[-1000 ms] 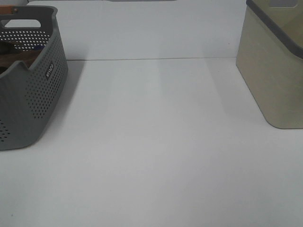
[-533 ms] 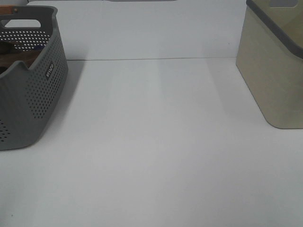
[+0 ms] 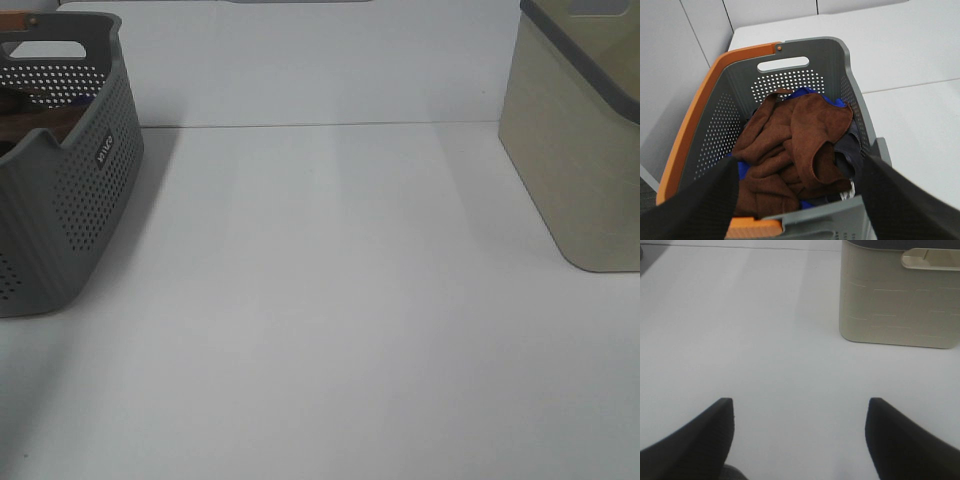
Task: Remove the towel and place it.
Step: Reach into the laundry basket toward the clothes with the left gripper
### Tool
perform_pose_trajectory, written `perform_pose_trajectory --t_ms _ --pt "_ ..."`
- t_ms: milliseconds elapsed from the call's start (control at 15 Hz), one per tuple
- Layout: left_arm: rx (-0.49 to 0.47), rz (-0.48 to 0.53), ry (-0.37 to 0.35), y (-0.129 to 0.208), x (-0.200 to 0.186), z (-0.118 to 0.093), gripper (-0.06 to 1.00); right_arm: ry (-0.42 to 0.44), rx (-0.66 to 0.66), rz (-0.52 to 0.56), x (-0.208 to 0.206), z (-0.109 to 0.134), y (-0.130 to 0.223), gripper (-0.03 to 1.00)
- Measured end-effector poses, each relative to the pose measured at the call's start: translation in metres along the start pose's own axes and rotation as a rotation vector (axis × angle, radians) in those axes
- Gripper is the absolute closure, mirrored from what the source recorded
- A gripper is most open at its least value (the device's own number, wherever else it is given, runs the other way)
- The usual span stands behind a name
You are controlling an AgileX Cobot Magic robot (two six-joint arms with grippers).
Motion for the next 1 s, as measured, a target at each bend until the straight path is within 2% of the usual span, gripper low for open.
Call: perform_pose_trajectory --t_ms 400,467,533,600,667,800,1000 --pt "0.003 0.197 0.069 -0.035 0.121 0.011 0.28 -0.001 0.0 0.0 0.0 0.0 0.0 0.27" --pt "0.018 0.293 0.09 -0.04 0.159 0.015 0.28 -0.001 0.0 0.0 0.0 0.0 0.0 0.27" --pt "0.045 0.343 0.092 -0.042 0.178 0.019 0.28 -0.001 0.0 0.0 0.0 0.0 0.0 0.27" --pt "0.045 0.343 0.092 -0.042 0.178 0.019 0.28 -0.001 0.0 0.0 0.0 0.0 0.0 0.27" --pt "0.099 0.427 0.079 -0.046 0.21 0.027 0.28 -0.002 0.001 0.0 0.0 0.0 0.0 0.27" --pt "0.134 0.505 0.055 -0.042 0.242 0.035 0.28 -0.002 0.001 0.0 0.0 0.0 0.0 0.27" --pt "0.155 0.552 0.037 -0.038 0.277 0.038 0.28 -0.002 0.001 0.0 0.0 0.0 0.0 0.27"
Point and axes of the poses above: a point on each arm's last joint axis where the gripper is mounted, x pointing out along that axis toward the gripper, z along the wrist's bending axis when the last joint is at zero, y = z × x, the point moved 6 cm from there along x, pointing out along that axis toward the gripper, and after that the axes turned 14 degrees about x, right-handed, at the moved point
